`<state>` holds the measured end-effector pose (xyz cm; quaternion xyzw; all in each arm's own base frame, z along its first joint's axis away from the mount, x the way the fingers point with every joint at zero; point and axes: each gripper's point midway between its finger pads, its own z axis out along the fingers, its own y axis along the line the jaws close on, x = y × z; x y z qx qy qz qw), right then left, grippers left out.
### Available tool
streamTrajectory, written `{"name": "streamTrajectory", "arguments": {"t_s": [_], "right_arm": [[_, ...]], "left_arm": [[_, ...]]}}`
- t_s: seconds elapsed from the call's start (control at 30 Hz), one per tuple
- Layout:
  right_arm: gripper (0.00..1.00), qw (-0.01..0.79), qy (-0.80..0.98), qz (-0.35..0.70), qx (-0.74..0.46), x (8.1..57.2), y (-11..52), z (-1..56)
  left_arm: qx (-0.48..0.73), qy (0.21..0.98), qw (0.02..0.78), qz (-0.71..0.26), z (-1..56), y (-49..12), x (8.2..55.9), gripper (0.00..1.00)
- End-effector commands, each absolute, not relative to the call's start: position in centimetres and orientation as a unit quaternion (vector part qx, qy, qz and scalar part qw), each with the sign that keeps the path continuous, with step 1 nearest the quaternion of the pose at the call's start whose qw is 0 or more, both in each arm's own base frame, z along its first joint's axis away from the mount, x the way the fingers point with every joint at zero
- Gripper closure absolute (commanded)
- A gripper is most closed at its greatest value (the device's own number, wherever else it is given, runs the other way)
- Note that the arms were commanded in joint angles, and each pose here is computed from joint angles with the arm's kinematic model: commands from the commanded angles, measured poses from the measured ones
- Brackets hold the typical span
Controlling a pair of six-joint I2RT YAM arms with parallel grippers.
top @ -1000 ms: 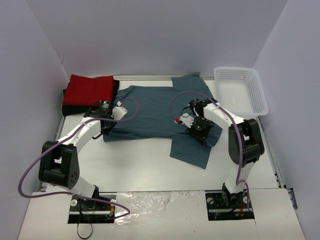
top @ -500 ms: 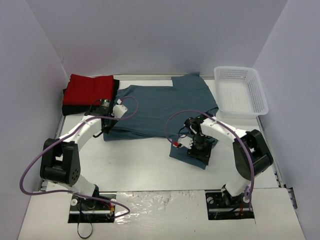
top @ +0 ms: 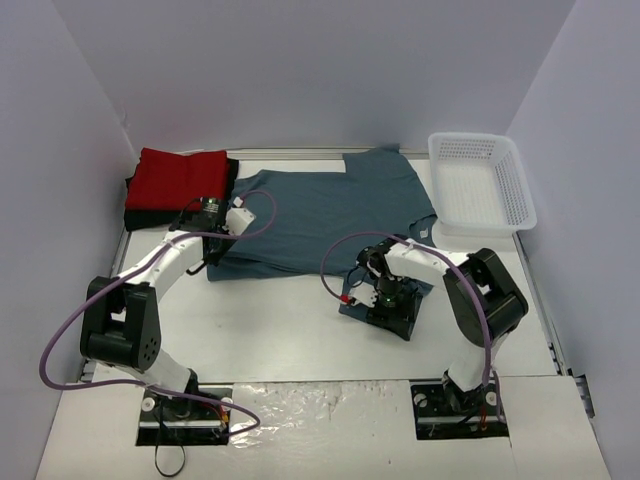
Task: Fold and stack the t-shirts
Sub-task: Grap the side of the flattened tshirt closest away from the robot with both arms
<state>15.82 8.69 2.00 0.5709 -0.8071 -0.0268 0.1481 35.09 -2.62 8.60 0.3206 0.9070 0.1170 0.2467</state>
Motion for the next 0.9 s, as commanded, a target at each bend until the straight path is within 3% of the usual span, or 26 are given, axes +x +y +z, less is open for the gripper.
{"name": "streamTrajectory", "arguments": {"t_s": [0.0, 0.37, 0.47, 0.5, 0.57, 0.6, 0.87], "right_arm": [[0.48, 0.174, -0.805, -0.019, 0.567, 14.7, 8.4, 1.9], [0.51, 0.171, -0.817, 0.02, 0.551, 15.4, 8.7, 0.0], [0.64, 0.173, -0.819, 0.028, 0.546, 15.4, 8.9, -0.4], [0.76, 0.173, -0.82, 0.028, 0.544, 15.5, 9.0, -0.6], [0.89, 0.175, -0.822, 0.035, 0.541, 15.6, 8.9, -0.9], [1.0, 0.172, -0.823, 0.035, 0.541, 15.7, 9.0, -1.0], [1.0, 0.127, -0.834, 0.039, 0.535, 16.4, 9.1, 1.8]], "left_arm": [[0.307, 0.906, 0.263, 0.125, 9.5, -2.2, 35.5, 0.98], [0.306, 0.906, 0.264, 0.124, 9.1, -2.2, 35.1, 0.98], [0.306, 0.906, 0.264, 0.125, 9.2, -2.1, 35.0, 0.98], [0.306, 0.906, 0.266, 0.125, 9.3, -2.1, 35.0, 0.98], [0.306, 0.906, 0.266, 0.125, 9.3, -2.1, 34.9, 0.98], [0.305, 0.905, 0.269, 0.125, 9.4, -2.1, 34.8, 0.98], [0.314, 0.899, 0.277, 0.126, 10.5, -2.1, 34.2, 0.98]]}}
